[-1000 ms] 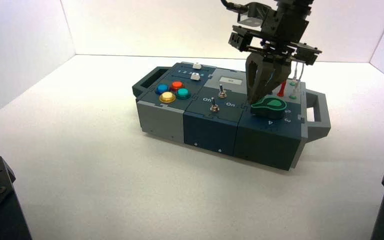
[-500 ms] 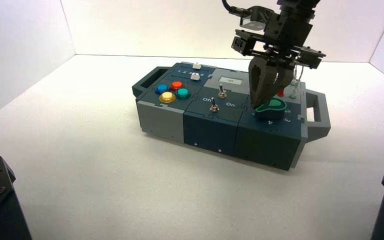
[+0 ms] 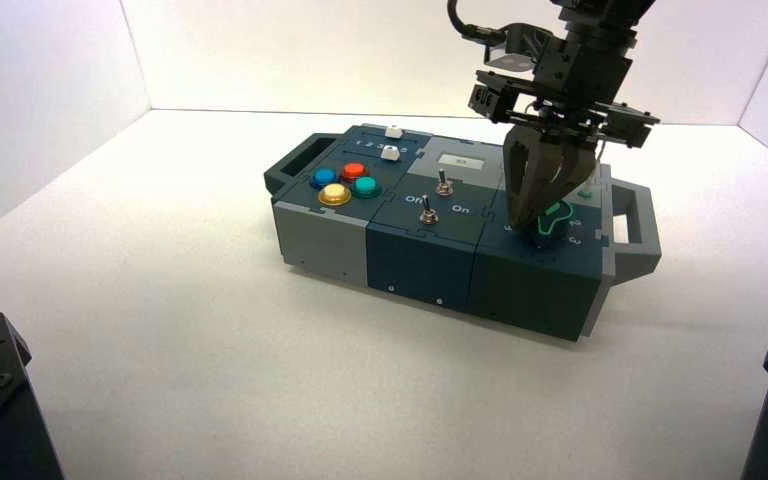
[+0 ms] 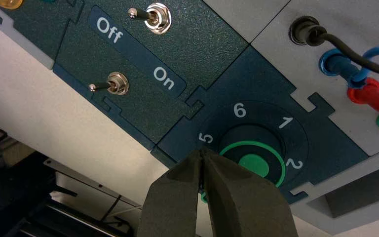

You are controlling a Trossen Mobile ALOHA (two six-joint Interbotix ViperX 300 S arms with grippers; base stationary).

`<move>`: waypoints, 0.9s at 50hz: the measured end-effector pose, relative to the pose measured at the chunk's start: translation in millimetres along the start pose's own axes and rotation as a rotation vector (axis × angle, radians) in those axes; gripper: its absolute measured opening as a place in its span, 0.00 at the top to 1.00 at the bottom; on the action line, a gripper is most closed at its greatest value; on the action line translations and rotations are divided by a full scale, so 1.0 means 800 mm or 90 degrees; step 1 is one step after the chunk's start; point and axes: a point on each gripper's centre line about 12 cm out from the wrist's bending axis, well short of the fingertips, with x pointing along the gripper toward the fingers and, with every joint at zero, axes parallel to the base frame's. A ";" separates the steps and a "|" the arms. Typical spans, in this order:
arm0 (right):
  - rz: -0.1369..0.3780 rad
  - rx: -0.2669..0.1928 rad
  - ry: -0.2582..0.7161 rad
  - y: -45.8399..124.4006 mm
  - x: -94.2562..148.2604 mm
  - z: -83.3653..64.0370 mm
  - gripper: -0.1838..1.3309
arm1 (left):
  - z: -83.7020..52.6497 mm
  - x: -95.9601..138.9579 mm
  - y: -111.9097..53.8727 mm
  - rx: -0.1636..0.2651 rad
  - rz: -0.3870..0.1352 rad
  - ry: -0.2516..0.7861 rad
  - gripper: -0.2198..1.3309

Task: Turn the knob to position 2.

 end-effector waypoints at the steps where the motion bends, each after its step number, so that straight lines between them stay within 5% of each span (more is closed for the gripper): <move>1: 0.000 -0.001 0.000 0.000 0.000 0.000 0.97 | 0.000 0.000 0.000 0.001 0.000 0.000 0.97; 45: 0.002 0.011 0.015 -0.002 -0.003 -0.017 0.97 | 0.015 0.004 0.001 0.014 0.002 -0.008 0.97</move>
